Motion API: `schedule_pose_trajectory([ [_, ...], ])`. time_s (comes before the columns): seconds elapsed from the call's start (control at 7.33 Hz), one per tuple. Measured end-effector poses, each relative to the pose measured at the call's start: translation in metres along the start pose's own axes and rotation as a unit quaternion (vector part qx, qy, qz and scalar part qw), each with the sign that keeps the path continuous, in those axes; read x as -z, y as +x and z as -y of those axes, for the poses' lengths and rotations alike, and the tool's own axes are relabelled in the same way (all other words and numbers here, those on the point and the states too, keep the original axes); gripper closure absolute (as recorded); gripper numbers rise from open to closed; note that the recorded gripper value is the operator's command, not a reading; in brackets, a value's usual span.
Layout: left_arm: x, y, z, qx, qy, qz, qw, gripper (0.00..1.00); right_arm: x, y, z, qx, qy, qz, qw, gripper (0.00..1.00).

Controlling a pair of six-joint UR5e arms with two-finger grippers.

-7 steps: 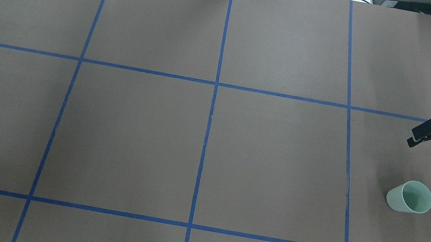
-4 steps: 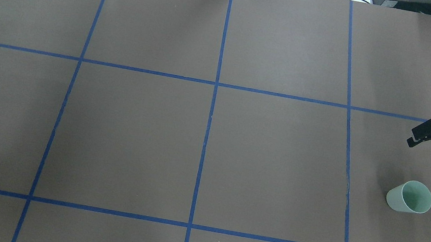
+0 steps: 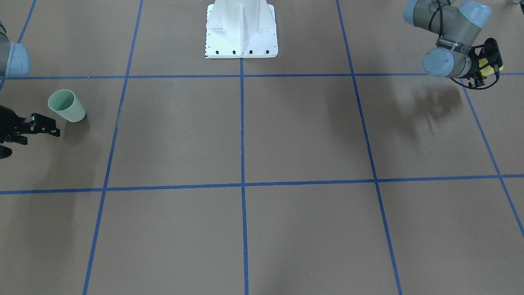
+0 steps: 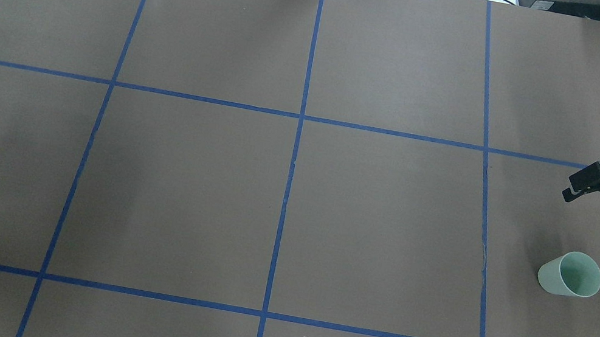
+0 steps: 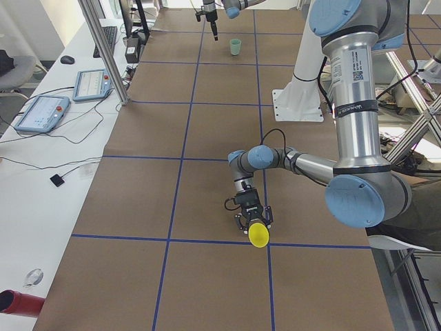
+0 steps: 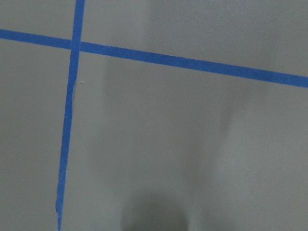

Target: Transfer and stack yellow cup on green cup

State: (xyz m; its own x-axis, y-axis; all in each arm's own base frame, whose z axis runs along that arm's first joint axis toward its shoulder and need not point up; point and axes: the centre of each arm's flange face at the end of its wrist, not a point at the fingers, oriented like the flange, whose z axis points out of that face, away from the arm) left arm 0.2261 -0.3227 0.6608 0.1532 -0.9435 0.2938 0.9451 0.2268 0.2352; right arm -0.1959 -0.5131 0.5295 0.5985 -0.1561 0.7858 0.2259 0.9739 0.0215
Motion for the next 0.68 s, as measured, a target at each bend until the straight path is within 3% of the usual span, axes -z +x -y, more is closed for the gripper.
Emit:
schedule_pose_trajectory([
  [0.41,0.065,0.044,0.01,-0.075,0.048,-0.11,0.9899,0.35,0.002,-0.009,0.004,0.006,0.0,0.008,1.0,0.0],
  [0.68,0.119,0.067,0.005,-0.12,0.093,-0.189,0.9702,0.34,0.004,-0.012,0.004,0.01,0.002,0.009,0.9999,0.0],
])
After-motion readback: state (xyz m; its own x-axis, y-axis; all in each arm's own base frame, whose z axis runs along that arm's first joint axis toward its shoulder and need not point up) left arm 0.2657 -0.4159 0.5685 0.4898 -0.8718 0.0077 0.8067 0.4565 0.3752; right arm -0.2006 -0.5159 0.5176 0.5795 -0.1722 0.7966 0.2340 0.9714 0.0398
